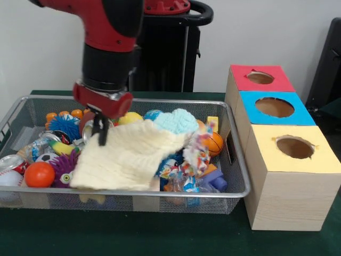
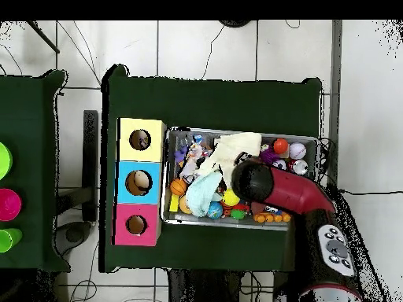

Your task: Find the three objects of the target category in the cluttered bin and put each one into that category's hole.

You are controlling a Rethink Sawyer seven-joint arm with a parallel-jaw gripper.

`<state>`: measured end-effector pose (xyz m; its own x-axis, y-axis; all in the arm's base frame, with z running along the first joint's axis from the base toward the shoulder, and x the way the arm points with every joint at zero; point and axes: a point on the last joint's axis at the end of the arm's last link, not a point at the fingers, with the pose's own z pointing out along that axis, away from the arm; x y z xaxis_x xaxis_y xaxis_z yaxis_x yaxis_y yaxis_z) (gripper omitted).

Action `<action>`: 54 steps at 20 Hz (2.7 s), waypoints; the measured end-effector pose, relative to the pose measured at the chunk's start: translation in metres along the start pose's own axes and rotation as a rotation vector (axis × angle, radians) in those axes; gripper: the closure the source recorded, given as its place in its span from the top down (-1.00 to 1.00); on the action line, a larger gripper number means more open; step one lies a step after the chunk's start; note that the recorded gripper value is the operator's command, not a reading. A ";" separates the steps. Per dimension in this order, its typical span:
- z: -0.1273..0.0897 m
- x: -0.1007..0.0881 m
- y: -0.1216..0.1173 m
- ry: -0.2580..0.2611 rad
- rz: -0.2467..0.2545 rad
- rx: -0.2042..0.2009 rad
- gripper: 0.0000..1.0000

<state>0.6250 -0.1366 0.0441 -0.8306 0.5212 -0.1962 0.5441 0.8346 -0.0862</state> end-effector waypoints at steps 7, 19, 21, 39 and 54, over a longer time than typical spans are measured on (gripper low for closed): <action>-0.006 -0.008 -0.033 -0.025 -0.028 0.027 -1.00; 0.001 0.025 -0.022 0.019 -0.098 0.017 -1.00; 0.001 0.025 -0.021 0.018 -0.104 0.018 -1.00; -0.032 0.010 -0.035 0.094 -0.078 0.027 -1.00; -0.048 0.019 -0.121 0.114 -0.034 0.058 -1.00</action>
<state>0.5377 -0.2186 0.0976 -0.8547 0.5128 -0.0804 0.5190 0.8418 -0.1482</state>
